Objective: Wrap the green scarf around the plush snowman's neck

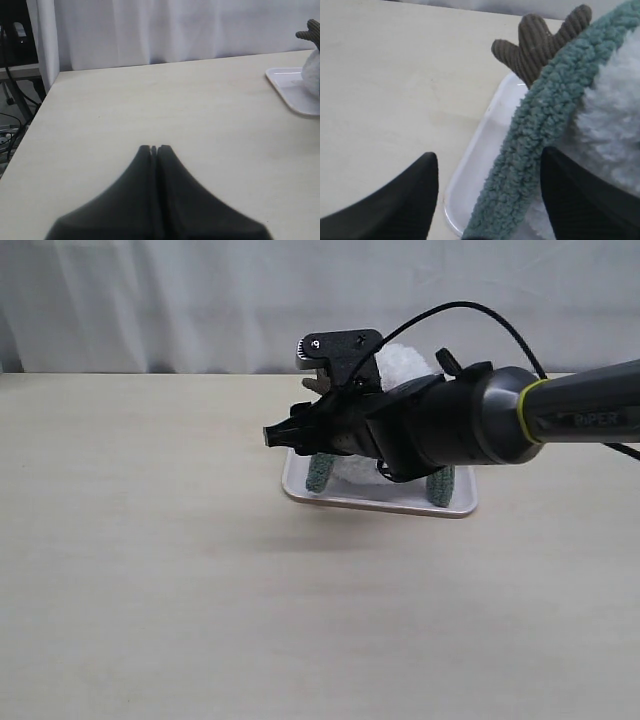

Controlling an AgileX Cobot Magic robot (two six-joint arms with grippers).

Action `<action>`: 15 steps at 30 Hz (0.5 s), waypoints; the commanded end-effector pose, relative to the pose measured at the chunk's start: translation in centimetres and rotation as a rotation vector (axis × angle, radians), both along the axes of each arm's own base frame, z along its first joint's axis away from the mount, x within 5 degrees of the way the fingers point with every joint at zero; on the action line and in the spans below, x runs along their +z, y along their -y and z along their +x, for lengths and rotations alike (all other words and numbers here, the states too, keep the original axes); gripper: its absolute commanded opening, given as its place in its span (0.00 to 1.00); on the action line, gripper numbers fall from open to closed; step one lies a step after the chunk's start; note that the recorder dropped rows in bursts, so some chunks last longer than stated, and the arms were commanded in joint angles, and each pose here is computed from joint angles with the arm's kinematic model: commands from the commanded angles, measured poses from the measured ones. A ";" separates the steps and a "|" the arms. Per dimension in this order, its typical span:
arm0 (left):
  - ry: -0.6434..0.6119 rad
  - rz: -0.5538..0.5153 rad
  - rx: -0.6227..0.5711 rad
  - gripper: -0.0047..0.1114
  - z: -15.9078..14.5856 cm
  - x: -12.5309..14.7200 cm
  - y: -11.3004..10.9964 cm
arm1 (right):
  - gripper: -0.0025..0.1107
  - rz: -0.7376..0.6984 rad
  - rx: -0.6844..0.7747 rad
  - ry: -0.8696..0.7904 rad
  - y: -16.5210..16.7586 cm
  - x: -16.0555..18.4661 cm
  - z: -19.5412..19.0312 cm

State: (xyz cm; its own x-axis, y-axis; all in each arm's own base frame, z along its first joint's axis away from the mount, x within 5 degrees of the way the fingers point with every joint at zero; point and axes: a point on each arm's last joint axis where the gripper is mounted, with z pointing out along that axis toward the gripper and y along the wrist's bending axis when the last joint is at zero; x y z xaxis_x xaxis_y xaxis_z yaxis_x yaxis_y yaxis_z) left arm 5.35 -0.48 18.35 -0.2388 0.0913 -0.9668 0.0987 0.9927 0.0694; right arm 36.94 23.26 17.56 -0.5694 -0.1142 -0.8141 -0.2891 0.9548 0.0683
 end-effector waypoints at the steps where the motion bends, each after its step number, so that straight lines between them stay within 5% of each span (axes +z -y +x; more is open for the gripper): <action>1: 0.012 -0.009 0.005 0.04 0.0 0.1 0.0 | 0.52 -0.026 -0.052 0.019 0.8 -0.3 0.8; 15: 0.012 -0.009 0.005 0.04 0.0 0.1 0.0 | 0.52 0.005 0.011 -0.056 0.0 -3.0 2.1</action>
State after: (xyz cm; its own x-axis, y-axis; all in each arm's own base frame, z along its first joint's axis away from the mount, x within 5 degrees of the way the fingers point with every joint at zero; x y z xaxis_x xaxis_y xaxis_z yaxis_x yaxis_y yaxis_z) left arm 5.35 -0.48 18.35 -0.2388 0.0913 -0.9668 0.0987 0.9927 0.0694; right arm 38.81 23.03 14.69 -0.6096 -0.1172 -0.7840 -0.2805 0.9569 0.0751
